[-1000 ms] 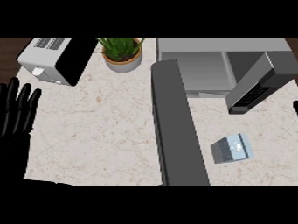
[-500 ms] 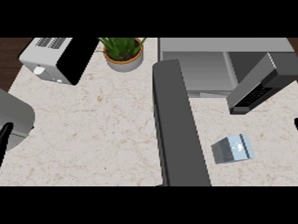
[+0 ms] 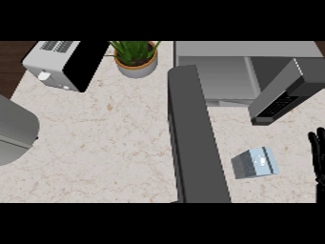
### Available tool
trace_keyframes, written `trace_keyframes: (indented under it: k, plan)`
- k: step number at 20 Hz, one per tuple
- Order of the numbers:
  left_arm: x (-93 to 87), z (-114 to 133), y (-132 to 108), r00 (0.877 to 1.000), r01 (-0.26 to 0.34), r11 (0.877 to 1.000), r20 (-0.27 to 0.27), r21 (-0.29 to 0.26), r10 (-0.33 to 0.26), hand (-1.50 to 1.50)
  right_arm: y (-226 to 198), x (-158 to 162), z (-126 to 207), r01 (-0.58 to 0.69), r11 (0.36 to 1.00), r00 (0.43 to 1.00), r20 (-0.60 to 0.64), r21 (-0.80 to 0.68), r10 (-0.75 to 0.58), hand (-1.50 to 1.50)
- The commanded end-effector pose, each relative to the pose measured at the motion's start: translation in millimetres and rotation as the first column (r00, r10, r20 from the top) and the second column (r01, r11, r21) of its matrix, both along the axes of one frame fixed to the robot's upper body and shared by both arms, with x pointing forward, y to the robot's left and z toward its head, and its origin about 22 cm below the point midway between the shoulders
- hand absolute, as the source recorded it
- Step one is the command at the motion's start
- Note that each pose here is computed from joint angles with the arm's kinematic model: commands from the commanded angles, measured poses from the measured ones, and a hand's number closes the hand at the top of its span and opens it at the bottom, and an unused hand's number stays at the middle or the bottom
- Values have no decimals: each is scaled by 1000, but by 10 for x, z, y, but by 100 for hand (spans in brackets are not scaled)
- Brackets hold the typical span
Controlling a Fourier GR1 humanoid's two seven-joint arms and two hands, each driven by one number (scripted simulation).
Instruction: Pick up the milk, place it into the microwave and close the microwave
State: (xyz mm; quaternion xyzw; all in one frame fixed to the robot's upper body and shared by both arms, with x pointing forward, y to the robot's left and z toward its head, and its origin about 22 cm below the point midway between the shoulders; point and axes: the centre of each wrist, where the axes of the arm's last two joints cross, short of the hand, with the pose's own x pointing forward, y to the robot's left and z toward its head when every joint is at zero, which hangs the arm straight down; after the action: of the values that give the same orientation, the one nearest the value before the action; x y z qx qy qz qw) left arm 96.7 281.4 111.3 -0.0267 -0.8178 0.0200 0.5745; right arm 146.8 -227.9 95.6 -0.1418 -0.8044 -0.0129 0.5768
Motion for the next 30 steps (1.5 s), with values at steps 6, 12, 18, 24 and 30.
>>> trace_keyframes:
  k: [6, 12, 18, 24, 30]
  plan:
    - [-227, 106, 84, 998, 8, 999, 59, -37, -5, -150, -248, 65, -669, 150, 988, 984, -91, -22, -151, -150]
    - [-365, 208, 75, 998, 23, 999, 60, -26, -22, -150, -431, 133, -1135, 171, 985, 970, -170, -19, -172, -150]
    - [-426, 175, 145, 998, 39, 999, 56, -25, -38, -150, -552, 32, -1696, 163, 986, 962, -216, -34, -167, -150]
    - [-541, 156, 84, 998, 34, 999, 58, -38, -31, -150, -685, 59, -1940, 139, 981, 953, -251, -136, -170, -150]
    - [-548, 68, 165, 998, 50, 998, 41, -25, -49, -150, -894, 176, -2206, 98, 990, 964, -237, -104, -120, -150]
